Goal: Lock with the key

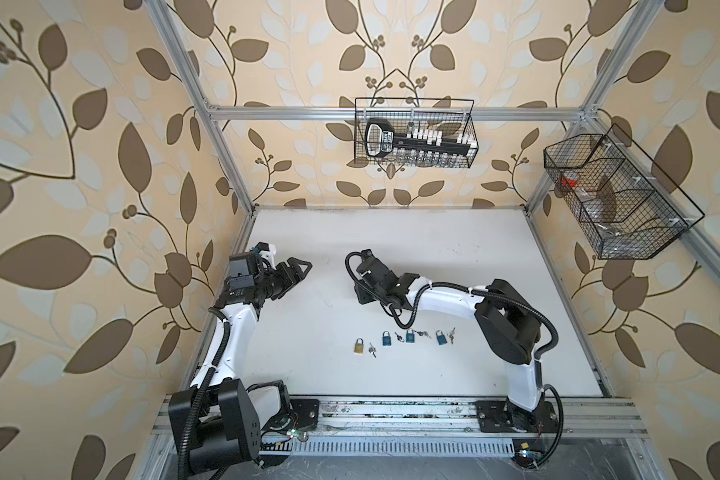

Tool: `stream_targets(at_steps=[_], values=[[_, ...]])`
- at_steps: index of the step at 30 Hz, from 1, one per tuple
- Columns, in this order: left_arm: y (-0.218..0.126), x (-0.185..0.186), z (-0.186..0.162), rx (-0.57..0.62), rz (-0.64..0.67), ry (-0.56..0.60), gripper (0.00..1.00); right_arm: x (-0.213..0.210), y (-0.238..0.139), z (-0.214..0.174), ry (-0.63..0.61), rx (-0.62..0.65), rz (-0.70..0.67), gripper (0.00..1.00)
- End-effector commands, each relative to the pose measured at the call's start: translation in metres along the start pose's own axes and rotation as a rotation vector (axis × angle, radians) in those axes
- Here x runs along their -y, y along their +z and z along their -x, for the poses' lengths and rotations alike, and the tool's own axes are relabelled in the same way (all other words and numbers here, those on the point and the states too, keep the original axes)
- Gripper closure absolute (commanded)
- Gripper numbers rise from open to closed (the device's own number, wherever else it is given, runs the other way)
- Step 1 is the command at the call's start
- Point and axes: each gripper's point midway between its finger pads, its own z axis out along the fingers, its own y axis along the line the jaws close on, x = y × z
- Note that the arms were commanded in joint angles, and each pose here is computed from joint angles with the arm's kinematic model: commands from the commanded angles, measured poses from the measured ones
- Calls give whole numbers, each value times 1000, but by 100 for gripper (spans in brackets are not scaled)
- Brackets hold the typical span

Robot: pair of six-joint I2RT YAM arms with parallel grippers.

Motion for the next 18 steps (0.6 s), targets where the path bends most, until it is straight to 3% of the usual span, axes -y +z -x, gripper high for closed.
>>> stream_targets(at_steps=[1,6,18], values=[[-11,19,-1,7,-69,22,18,6,8,-12,26,-83,-63,49],[-12,18,-7,-7,-65,29,19,9,26,-24,13,-149,-100,49],[-19,25,-9,-16,-66,50,19,17,42,-28,-25,-165,-152,50]])
